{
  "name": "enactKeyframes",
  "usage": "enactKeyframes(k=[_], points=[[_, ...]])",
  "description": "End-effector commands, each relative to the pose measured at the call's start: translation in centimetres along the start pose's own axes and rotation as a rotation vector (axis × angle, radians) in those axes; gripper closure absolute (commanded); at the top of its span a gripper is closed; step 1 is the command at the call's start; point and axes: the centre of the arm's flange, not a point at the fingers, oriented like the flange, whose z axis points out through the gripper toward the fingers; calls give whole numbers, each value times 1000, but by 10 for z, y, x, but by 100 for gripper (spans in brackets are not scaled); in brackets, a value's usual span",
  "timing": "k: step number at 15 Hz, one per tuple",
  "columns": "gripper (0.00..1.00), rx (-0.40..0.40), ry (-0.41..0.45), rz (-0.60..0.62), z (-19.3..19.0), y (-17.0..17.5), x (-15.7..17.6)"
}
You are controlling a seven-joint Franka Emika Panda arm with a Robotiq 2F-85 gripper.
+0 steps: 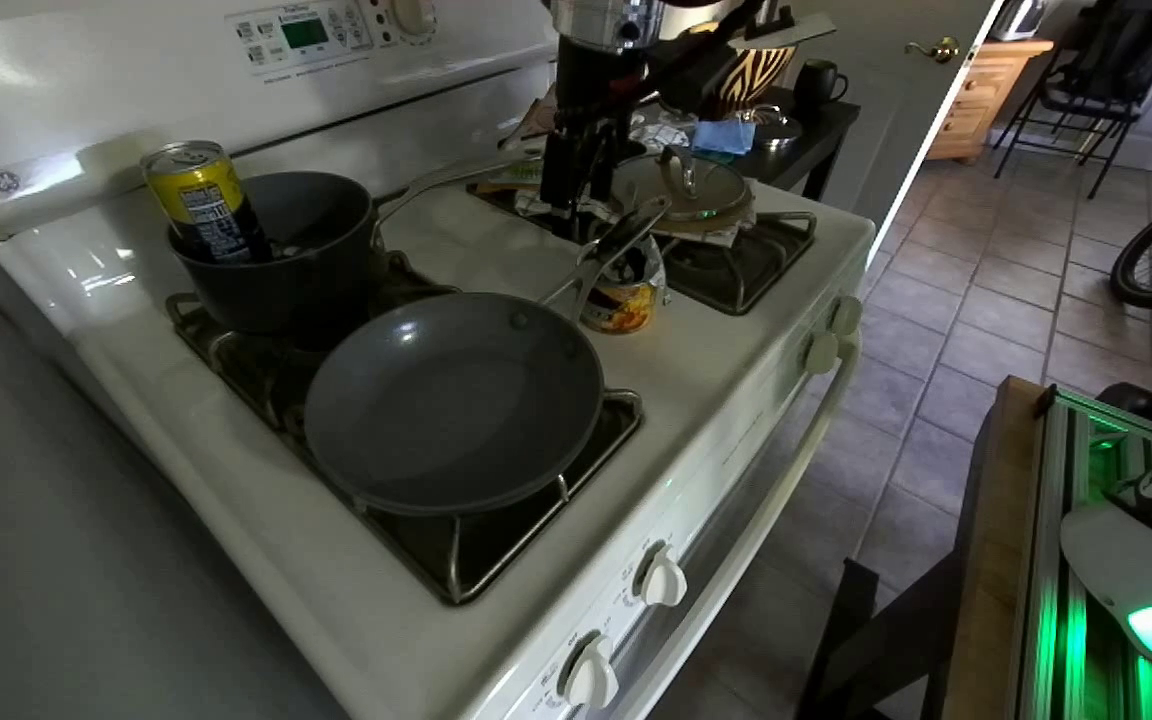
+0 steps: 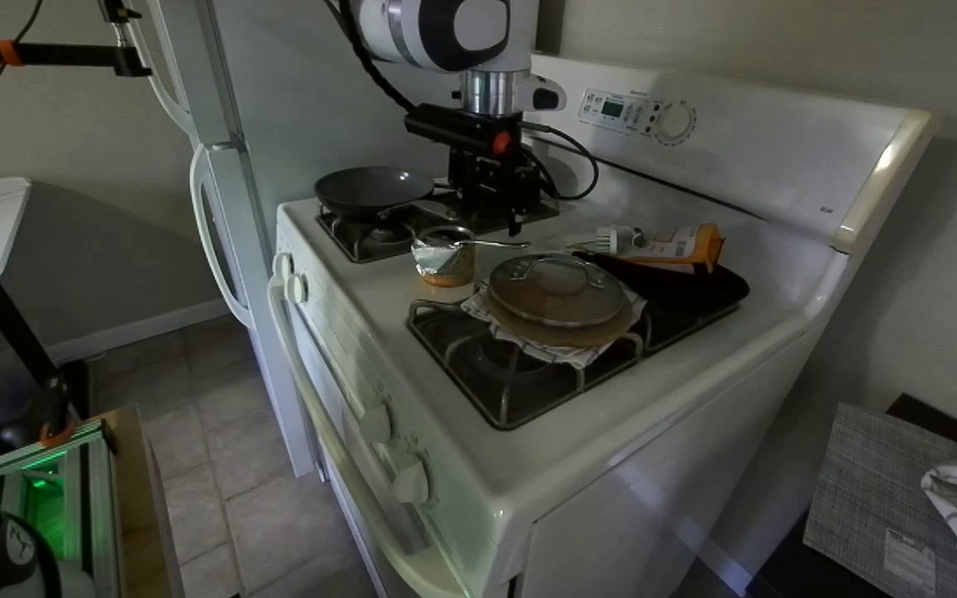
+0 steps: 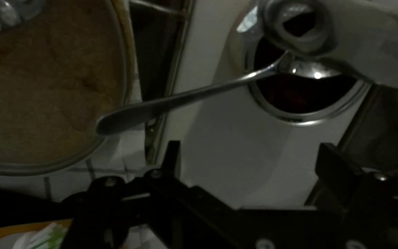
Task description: Put a spoonful of the tin's content onto the pan
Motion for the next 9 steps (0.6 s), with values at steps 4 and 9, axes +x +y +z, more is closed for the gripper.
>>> enactKeyframes(k=[4,9], points=[[0,-60,-137,-45,1,-6,1],[0,-161,-156,-75,9,-6,-4]])
